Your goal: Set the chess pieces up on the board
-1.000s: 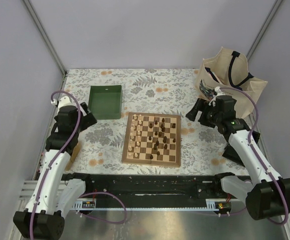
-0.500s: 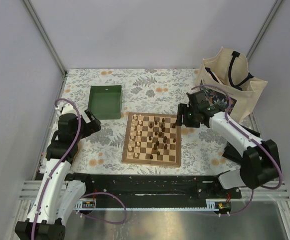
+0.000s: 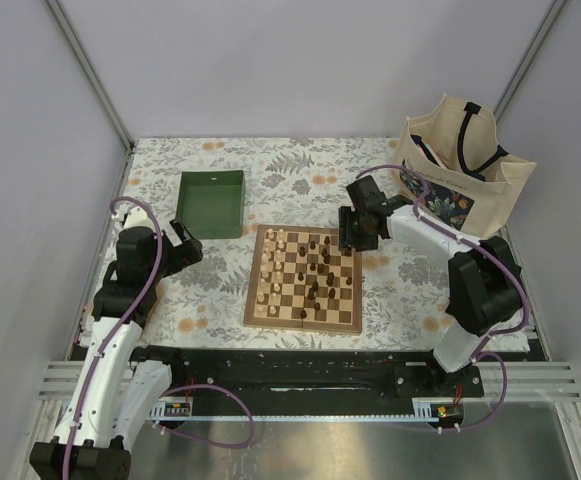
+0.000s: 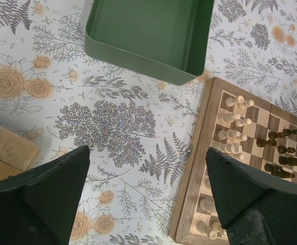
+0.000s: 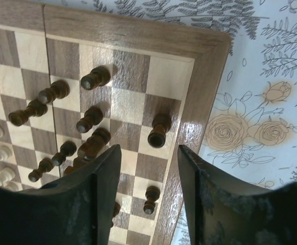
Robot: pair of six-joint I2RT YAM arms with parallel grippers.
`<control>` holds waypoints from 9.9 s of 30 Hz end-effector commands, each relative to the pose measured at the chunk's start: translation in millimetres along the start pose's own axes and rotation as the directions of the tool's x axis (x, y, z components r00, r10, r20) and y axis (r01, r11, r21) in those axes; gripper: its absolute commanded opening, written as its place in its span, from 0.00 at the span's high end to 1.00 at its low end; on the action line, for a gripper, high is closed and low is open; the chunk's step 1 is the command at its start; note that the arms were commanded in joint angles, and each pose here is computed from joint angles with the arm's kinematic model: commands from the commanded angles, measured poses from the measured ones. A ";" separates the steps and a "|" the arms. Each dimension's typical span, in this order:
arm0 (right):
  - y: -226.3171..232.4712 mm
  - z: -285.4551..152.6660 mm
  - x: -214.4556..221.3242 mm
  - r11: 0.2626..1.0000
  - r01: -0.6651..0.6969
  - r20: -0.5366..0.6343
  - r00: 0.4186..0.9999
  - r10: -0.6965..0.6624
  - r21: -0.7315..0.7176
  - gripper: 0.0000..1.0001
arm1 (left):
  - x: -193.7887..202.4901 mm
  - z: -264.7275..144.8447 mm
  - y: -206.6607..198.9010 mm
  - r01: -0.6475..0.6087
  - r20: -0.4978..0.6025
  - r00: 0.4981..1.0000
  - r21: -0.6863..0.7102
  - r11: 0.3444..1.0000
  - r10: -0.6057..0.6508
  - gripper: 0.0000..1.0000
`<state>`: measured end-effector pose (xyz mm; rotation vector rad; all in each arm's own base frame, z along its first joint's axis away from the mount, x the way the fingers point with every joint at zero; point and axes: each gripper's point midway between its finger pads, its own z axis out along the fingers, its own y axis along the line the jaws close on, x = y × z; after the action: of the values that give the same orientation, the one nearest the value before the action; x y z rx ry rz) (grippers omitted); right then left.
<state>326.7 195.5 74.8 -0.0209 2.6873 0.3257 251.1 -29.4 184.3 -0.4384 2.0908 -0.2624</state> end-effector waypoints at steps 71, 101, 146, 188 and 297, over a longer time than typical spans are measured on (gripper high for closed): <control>-6.5 21.9 -50.2 0.985 0.069 0.015 0.997 -0.072 0.160 0.81 | -7.7 4.1 -4.8 -0.008 0.013 1.000 0.014 1.000 0.008 0.01; -3.1 23.1 -57.2 0.988 0.084 -0.004 0.996 -0.084 0.128 0.53 | -6.8 5.3 -5.9 -0.010 0.006 1.000 0.019 1.000 0.010 0.01; 57.4 -0.9 6.1 0.980 0.171 -0.081 0.980 -0.180 -0.102 0.52 | -7.2 5.7 -6.3 -0.011 0.004 1.000 0.020 1.000 0.011 0.01; 17.9 -12.5 -17.5 0.970 0.212 0.000 0.977 -0.213 0.119 0.82 | -6.0 7.8 -5.6 -0.012 -0.006 1.000 0.015 1.000 0.013 0.01; 92.1 -51.9 15.2 0.970 0.182 0.010 0.983 -0.183 -0.160 0.44 | 1.6 -6.6 10.4 -0.003 -0.016 1.000 -0.058 0.998 0.002 0.01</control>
<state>295.5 271.3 124.1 -0.3013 2.6566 0.4631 234.1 -23.1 164.7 -0.4789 2.1872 -0.2057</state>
